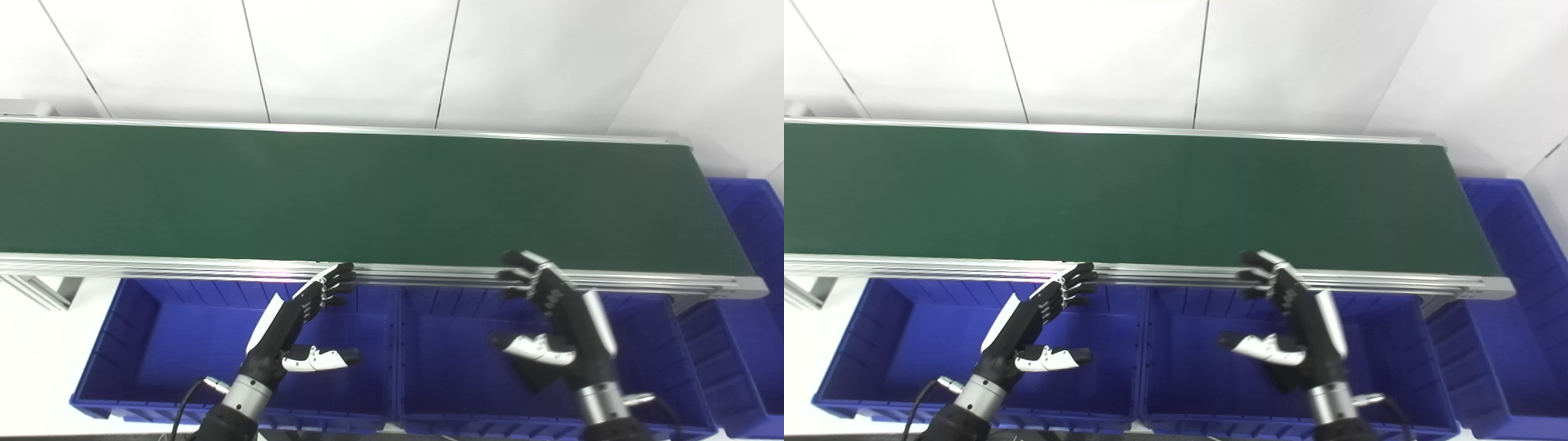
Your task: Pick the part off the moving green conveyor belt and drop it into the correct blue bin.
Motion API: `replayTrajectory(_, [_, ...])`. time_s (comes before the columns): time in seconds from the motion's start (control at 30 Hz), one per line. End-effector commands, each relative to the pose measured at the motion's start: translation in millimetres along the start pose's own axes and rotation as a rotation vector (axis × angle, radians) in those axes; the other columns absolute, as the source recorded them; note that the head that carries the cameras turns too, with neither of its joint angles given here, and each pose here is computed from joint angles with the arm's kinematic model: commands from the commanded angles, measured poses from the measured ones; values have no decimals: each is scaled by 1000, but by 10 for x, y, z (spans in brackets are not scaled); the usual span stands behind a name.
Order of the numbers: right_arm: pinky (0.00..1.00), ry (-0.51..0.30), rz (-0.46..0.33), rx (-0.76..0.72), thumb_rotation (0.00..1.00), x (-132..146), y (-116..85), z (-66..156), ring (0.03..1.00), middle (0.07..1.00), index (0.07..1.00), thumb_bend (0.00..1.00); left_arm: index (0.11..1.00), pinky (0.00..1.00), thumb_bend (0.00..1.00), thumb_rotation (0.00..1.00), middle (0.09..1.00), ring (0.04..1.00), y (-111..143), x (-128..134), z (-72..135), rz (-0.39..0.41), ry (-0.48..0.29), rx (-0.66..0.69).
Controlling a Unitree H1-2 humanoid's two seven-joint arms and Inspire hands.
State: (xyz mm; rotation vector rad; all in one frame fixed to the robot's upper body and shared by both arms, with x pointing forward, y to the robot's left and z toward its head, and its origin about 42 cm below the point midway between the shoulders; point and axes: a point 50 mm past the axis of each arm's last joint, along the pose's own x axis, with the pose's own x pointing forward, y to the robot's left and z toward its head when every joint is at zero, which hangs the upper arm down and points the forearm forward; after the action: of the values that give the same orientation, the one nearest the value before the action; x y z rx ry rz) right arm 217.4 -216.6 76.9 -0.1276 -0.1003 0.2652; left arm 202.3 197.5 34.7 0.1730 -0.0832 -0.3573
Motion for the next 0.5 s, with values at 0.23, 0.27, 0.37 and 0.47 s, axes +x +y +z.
replayTrajectory(0.23, [599, -67, 91, -14, 344, 127, 340, -127, 721, 810, 759, 962, 872, 765, 895, 418, 861, 823, 31, 38, 114, 12, -68, 15])
replayTrajectory(0.27, [589, -65, 96, -21, 338, 119, 355, -150, 717, 809, 757, 959, 875, 767, 892, 420, 864, 826, 28, 36, 115, 10, -68, 17])
replayTrajectory(0.37, [583, -47, 109, -45, 326, 95, 407, -235, 718, 816, 752, 960, 879, 768, 892, 427, 868, 828, 27, 29, 117, 3, -66, 25])
replayTrajectory(0.47, [589, -31, 120, -51, 305, 89, 448, -306, 721, 820, 751, 951, 882, 765, 896, 437, 870, 827, 29, 28, 106, -6, -60, 32])
